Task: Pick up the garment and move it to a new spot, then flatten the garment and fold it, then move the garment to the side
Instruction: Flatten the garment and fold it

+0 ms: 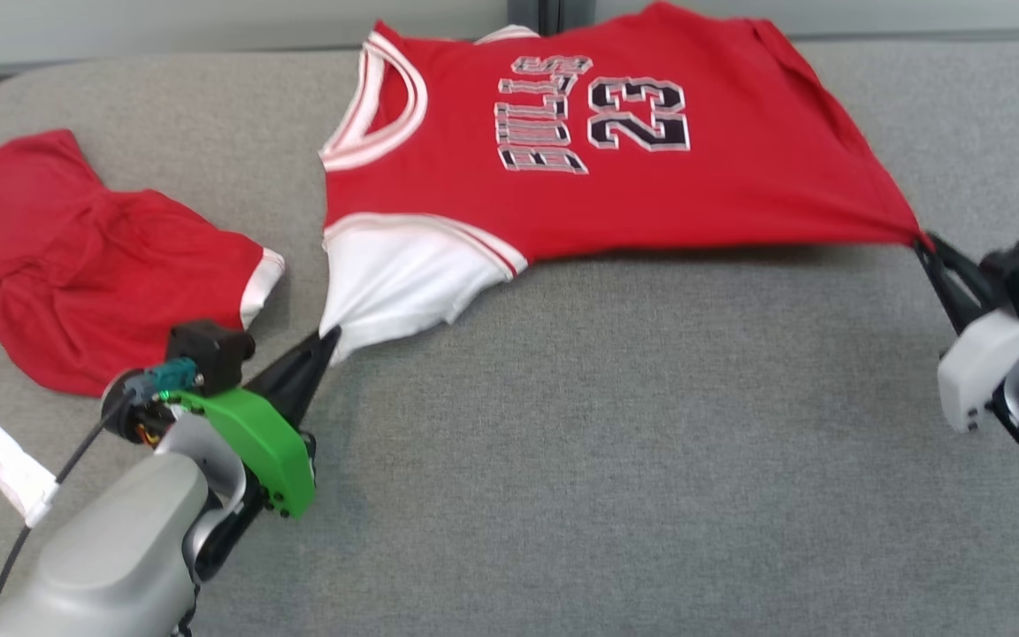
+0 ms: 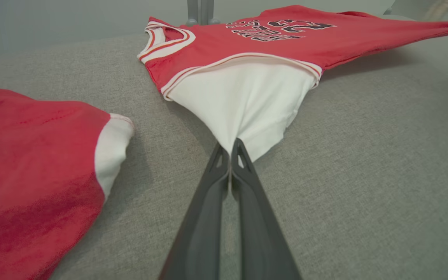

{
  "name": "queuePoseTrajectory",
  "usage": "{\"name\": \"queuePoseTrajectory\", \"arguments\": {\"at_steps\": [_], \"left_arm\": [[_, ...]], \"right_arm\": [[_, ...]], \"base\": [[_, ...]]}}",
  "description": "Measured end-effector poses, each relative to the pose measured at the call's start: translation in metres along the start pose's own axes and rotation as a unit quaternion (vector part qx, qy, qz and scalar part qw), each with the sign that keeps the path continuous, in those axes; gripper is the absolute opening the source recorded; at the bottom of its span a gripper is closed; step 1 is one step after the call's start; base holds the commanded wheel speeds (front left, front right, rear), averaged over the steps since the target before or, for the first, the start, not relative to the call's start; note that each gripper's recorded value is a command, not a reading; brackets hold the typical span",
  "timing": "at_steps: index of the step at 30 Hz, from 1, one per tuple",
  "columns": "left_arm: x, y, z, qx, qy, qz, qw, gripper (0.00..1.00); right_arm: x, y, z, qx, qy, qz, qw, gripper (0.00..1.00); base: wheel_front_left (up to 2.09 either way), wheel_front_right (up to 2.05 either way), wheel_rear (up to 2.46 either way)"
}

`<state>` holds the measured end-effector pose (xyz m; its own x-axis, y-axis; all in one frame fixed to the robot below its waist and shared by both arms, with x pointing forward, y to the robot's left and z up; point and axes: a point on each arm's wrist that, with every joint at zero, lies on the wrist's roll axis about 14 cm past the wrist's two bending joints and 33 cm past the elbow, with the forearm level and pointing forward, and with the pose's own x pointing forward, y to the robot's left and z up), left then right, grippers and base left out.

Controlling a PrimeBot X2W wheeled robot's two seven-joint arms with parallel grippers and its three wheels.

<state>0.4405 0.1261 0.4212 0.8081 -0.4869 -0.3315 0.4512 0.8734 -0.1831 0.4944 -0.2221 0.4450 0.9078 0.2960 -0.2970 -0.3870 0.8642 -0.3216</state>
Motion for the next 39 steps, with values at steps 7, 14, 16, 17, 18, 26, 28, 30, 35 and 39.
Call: {"name": "queuePoseTrajectory", "arguments": {"at_steps": [7,14,16,17,18,26,28,30,35,39], "left_arm": [[-0.039,-0.031,0.015,0.005,-0.025,-0.041,0.999,0.0],[-0.083,-0.059,0.008,0.018,0.003,-0.079,0.997,0.0],[-0.092,-0.067,0.003,0.014,0.014,-0.088,0.996,0.0],[-0.097,-0.072,0.0,0.012,0.022,-0.094,0.995,0.0],[-0.102,-0.078,-0.004,0.013,0.03,-0.102,0.994,0.0],[-0.138,-0.112,-0.027,0.0,0.098,-0.157,0.983,0.0],[-0.145,-0.116,-0.027,-0.01,0.105,-0.166,0.98,0.0],[-0.144,-0.11,-0.021,-0.004,0.098,-0.157,0.983,0.0],[-0.132,-0.102,-0.003,0.007,0.069,-0.148,0.987,0.0],[-0.119,-0.093,0.014,0.044,0.047,-0.141,0.988,0.0]], "right_arm": [[-0.036,0.011,0.012,0.01,-0.014,0.025,1.0,0.0],[-0.079,0.021,0.003,-0.038,0.01,0.076,0.996,0.0],[-0.091,0.023,-0.001,-0.036,0.02,0.085,0.996,0.0],[-0.097,0.024,-0.003,-0.034,0.026,0.089,0.995,0.0],[-0.104,0.024,-0.006,-0.033,0.035,0.092,0.995,0.0],[-0.152,0.019,-0.025,-0.028,0.084,0.104,0.991,0.0],[-0.158,0.016,-0.022,-0.043,0.084,0.107,0.99,0.0],[-0.159,0.015,-0.017,-0.043,0.078,0.108,0.99,0.0],[-0.157,0.013,-0.012,-0.045,0.081,0.108,0.99,0.0],[-0.149,0.012,-0.006,-0.058,0.083,0.111,0.989,0.0]], "base": [[0.0,0.0,0.0],[0.0,0.0,0.0],[0.0,0.0,0.0],[0.0,0.0,0.0],[0.0,0.0,0.0],[0.0,0.0,0.0],[0.0,0.0,0.0],[0.0,0.0,0.0],[0.0,0.0,0.0],[0.0,0.0,0.0]]}}
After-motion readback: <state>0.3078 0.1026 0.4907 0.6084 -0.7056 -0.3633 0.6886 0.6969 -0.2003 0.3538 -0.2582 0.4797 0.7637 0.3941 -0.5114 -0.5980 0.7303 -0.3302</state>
